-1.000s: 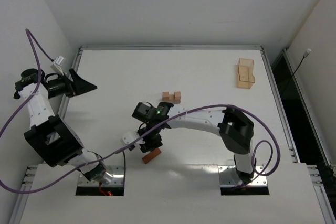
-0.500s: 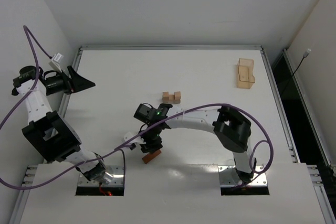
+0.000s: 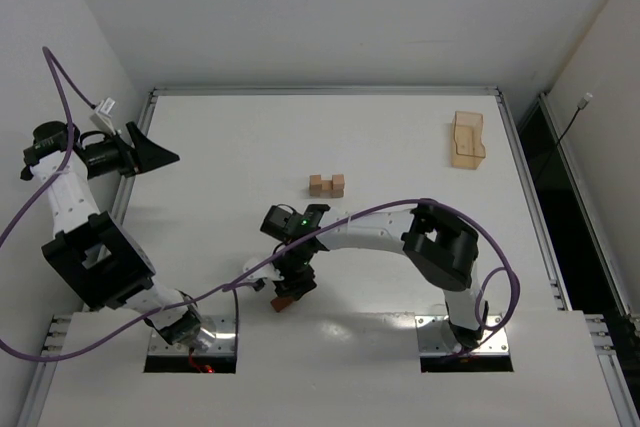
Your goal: Build the wood block tower
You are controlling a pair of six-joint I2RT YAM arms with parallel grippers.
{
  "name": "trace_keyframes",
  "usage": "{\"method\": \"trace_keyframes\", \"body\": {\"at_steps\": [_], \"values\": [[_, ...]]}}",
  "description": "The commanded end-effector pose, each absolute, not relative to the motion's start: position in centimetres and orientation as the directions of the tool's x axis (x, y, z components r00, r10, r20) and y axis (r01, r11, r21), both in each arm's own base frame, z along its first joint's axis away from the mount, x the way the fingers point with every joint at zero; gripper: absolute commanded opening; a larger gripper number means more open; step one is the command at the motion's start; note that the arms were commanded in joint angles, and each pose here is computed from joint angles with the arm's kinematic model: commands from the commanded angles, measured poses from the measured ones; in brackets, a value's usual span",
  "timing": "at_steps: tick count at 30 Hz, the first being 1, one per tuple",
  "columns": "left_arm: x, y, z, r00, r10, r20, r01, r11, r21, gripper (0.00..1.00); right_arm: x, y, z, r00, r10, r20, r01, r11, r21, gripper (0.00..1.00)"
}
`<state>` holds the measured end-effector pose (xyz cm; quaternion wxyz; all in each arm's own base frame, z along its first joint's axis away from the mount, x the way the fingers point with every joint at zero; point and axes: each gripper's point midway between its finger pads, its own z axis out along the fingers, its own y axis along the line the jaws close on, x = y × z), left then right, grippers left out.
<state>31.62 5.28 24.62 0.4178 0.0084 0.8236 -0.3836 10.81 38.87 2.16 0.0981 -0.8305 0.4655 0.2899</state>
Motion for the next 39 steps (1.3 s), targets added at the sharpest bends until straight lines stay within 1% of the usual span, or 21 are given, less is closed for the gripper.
{"method": "trace_keyframes", "body": {"at_steps": [1,5,17,26,28,29,30,32,33,35,39], "values": [[31.6,5.4,27.2,-0.579,-0.26,-0.773,0.379,0.753,-0.537,0.93,10.5,40.1,3.3,0.406,-0.669,-0.623,-0.821,-0.567,0.074,0.45],[31.6,5.5,27.8,-0.57,-0.263,-0.778,0.364,0.769,-0.526,0.93,10.5,40.2,2.9,0.417,-0.672,-0.612,-0.82,-0.569,0.066,0.46],[31.7,5.6,29.1,-0.544,-0.269,-0.795,0.356,0.784,-0.509,0.93,9.7,39.3,-0.3,0.415,-0.699,-0.582,-0.808,-0.577,0.116,0.46],[31.5,5.6,29.4,-0.54,-0.263,-0.8,0.344,0.798,-0.495,0.94,10.3,37.8,-4.8,0.442,-0.74,-0.506,-0.823,-0.559,0.099,0.46],[31.6,5.8,29.4,-0.536,-0.257,-0.804,0.341,0.806,-0.485,0.94,10.4,38.1,-4.8,0.449,-0.741,-0.499,-0.826,-0.557,0.084,0.41],[31.5,5.7,29.0,-0.543,-0.262,-0.798,0.337,0.802,-0.493,0.94,10.4,38.2,-5.2,0.449,-0.74,-0.5,-0.826,-0.557,0.082,0.36],[31.6,5.8,29.1,-0.538,-0.257,-0.803,0.34,0.805,-0.486,0.94,10.6,38.0,-5.3,0.436,-0.759,-0.485,-0.84,-0.535,0.083,0.21],[31.6,5.8,28.8,-0.543,-0.262,-0.798,0.337,0.802,-0.493,0.94,11.2,38.4,-5.3,0.434,-0.763,-0.478,-0.852,-0.52,0.056,0.03],[31.6,5.8,28.8,-0.54,-0.255,-0.802,0.342,0.805,-0.486,0.94,11.4,38.5,-4.9,0.425,-0.769,-0.478,-0.861,-0.507,0.049,0.0],[31.6,5.8,28.8,-0.536,-0.245,-0.808,0.348,0.808,-0.476,0.94,12.0,38.3,-4.3,0.411,-0.779,-0.474,-0.874,-0.485,0.04,0.0],[31.8,6.0,28.9,-0.522,-0.234,-0.82,0.356,0.814,-0.459,0.94,12.8,37.4,-1.2,0.398,-0.782,-0.48,-0.886,-0.463,0.018,0.0]]}}
